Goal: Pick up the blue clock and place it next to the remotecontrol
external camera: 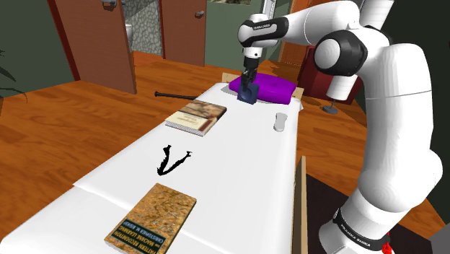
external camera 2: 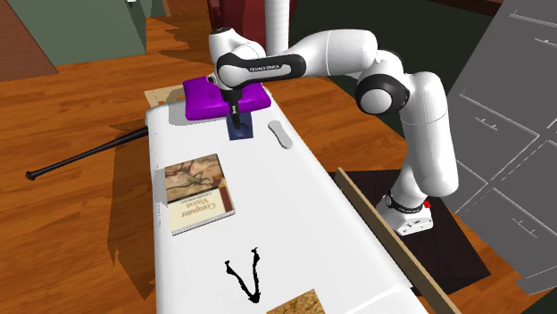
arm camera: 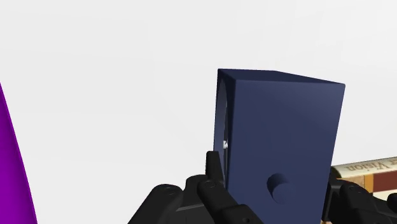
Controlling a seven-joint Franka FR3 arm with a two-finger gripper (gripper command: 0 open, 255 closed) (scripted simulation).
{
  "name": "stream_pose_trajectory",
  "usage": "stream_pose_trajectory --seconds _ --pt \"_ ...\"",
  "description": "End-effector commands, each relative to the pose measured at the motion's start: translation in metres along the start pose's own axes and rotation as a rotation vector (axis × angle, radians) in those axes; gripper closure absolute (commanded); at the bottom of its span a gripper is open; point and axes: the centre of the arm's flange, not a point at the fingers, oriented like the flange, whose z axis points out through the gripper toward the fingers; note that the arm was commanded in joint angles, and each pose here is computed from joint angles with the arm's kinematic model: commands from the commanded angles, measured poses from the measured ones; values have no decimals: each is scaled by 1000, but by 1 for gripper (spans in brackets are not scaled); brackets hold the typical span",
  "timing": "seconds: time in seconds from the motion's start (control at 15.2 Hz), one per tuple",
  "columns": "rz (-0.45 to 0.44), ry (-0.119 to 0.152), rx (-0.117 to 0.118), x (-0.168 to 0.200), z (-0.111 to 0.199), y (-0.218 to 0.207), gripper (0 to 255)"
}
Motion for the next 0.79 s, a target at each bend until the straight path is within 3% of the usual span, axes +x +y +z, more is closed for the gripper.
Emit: stream_pose_trajectory --seconds 0.0,0.73 --pt "0 1 0 1 11 2 255" --pt "0 1 0 2 69 2 255"
